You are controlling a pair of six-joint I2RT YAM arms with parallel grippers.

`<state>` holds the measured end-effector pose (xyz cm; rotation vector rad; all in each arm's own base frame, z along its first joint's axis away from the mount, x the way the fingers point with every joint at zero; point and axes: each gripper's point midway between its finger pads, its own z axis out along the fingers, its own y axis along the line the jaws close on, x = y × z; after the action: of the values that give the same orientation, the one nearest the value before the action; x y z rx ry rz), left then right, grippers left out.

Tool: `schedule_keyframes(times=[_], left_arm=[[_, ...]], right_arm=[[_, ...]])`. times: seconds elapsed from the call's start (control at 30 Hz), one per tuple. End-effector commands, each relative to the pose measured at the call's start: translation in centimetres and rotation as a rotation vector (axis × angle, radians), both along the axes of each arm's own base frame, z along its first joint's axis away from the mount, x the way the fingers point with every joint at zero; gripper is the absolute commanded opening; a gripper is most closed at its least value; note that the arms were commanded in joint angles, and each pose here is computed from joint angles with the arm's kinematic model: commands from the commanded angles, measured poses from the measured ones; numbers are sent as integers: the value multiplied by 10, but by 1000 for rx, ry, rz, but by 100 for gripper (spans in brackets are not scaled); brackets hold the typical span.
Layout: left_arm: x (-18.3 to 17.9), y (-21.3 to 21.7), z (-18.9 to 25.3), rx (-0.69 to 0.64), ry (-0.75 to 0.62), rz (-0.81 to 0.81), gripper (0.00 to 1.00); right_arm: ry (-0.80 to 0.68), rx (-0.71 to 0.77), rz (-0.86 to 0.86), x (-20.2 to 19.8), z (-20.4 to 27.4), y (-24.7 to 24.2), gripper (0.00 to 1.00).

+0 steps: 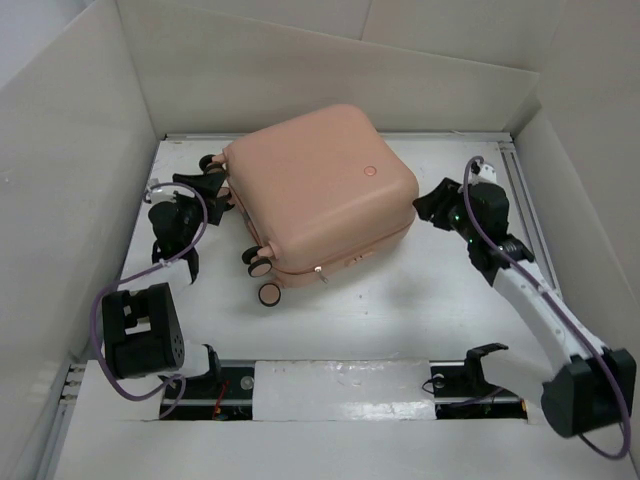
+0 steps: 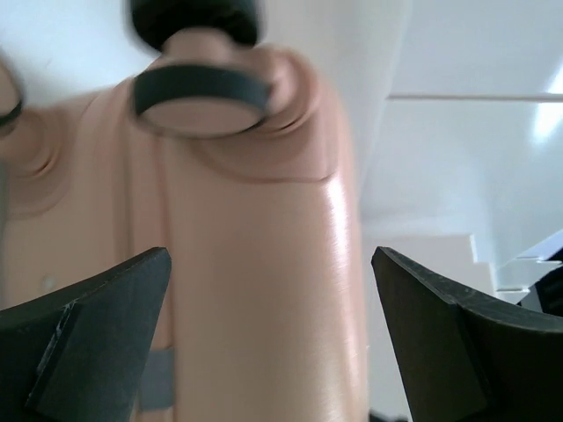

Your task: Pack the luggage

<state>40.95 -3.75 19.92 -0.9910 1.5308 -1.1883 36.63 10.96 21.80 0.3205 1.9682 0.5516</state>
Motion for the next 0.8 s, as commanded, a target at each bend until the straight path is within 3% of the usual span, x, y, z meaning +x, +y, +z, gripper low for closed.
schedule_keyframes(times=[0.0, 0.27, 0.57, 0.77], left_arm=[[12, 17, 73, 15, -246, 79, 100], [48, 40, 52, -33, -159, 99, 100], [76, 47, 35, -27, -61, 100, 100], [113, 50, 60, 16, -116, 63, 98]], right_arm=[[-130, 59, 145, -38, 33, 26, 56], [-123, 94, 334, -118, 9, 63, 60], [-139, 124, 478, -163, 17, 86, 64], [-100, 175, 608, -187, -2, 121, 67]])
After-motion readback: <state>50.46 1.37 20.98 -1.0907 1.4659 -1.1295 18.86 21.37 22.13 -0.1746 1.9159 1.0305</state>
